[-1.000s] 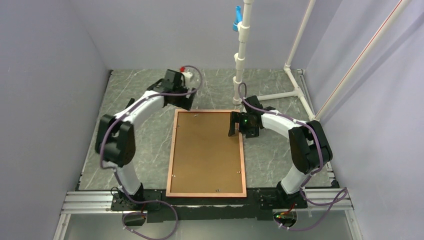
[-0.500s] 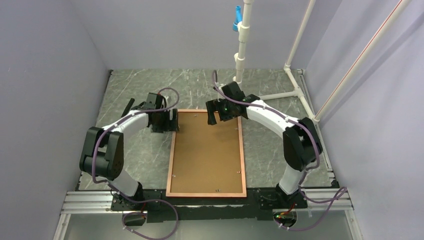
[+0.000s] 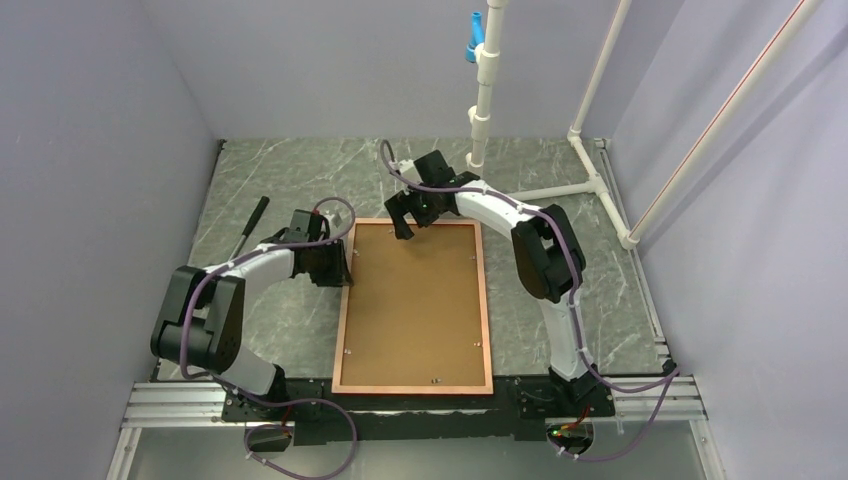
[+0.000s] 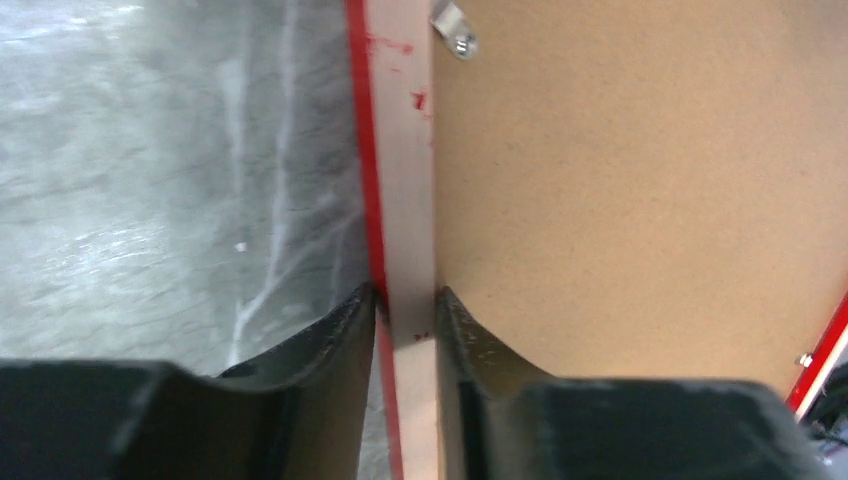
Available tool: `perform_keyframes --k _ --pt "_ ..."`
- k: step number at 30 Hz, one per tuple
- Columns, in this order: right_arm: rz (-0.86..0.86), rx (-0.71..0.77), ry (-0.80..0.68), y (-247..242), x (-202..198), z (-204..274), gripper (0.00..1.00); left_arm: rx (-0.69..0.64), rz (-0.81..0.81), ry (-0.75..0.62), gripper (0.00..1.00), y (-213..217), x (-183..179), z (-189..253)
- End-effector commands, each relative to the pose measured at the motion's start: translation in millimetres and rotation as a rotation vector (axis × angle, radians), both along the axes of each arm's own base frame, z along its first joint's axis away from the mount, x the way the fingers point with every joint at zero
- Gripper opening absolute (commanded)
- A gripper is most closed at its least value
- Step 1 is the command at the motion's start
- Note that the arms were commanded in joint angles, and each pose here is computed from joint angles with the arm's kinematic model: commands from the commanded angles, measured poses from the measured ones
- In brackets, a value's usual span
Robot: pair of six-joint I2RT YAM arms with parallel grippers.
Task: Put the photo into the frame
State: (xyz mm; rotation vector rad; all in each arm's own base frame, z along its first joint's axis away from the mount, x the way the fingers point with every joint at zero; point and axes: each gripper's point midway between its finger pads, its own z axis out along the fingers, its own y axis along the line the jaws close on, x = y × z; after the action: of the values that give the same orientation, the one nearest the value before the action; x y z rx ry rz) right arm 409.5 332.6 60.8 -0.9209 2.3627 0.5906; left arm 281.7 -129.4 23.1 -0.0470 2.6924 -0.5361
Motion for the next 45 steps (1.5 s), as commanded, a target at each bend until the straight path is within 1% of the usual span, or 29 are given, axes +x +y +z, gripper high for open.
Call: perform_keyframes --k 1,7,13,16,22,24,25,27,28,30,32,33,34,36,39,41,42,45 --pt "0.156 0.043 -0.183 25 20 28 1.0 -0.051 -0.032 0.014 0.27 -9 -13 -5" --pt "0.259 0.024 -0.228 36 31 23 1.0 -0.035 -0.049 0.051 0.23 -9 -27 -16" --pt "0.362 -0.007 -0.204 45 36 6 0.99 -0.033 -0.053 0.049 0.23 -10 -29 -16" --pt "0.409 -0.014 -0.177 46 30 -4 0.99 -0.032 -0.054 0.054 0.23 -9 -30 -17" --pt "0.439 -0.032 -0.138 40 21 -25 0.96 -0.031 -0.056 0.051 0.23 -9 -29 -17" --pt "0.437 -0.038 -0.131 40 21 -30 0.93 -0.031 -0.06 0.051 0.22 -10 -29 -17" --pt "0.429 -0.046 -0.129 40 22 -33 0.9 -0.03 -0.061 0.053 0.22 -10 -29 -17" --pt "0.414 -0.059 -0.124 40 25 -38 0.74 -0.029 -0.061 0.051 0.22 -10 -29 -17" --pt "0.404 -0.067 -0.122 40 27 -40 0.68 -0.03 -0.062 0.051 0.22 -10 -29 -17" --pt "0.388 -0.089 -0.125 40 29 -45 0.59 -0.029 -0.061 0.048 0.22 -9 -29 -17" --pt "0.344 -0.124 -0.138 37 35 -51 0.42 -0.031 -0.062 0.046 0.22 -10 -28 -16" --pt "0.31 -0.142 -0.142 35 39 -53 0.37 -0.03 -0.061 0.047 0.22 -10 -28 -16" --pt "0.295 -0.144 -0.141 35 40 -54 0.34 -0.034 -0.063 0.045 0.22 -11 -28 -16" --pt "0.269 -0.139 -0.136 35 40 -55 0.3 -0.033 -0.063 0.047 0.22 -11 -28 -16" --pt "0.243 -0.142 -0.145 36 40 -55 0.19 -0.033 -0.067 0.046 0.22 -11 -28 -16" --pt "0.228 -0.155 -0.151 34 40 -55 0.03 -0.035 -0.066 0.044 0.22 -11 -27 -16" --pt "0.22 -0.161 -0.153 33 40 -56 0.0 -0.035 -0.066 0.045 0.22 -11 -27 -16" --pt "0.196 -0.17 -0.159 28 39 -53 0.0 -0.035 -0.065 0.044 0.22 -11 -27 -16"
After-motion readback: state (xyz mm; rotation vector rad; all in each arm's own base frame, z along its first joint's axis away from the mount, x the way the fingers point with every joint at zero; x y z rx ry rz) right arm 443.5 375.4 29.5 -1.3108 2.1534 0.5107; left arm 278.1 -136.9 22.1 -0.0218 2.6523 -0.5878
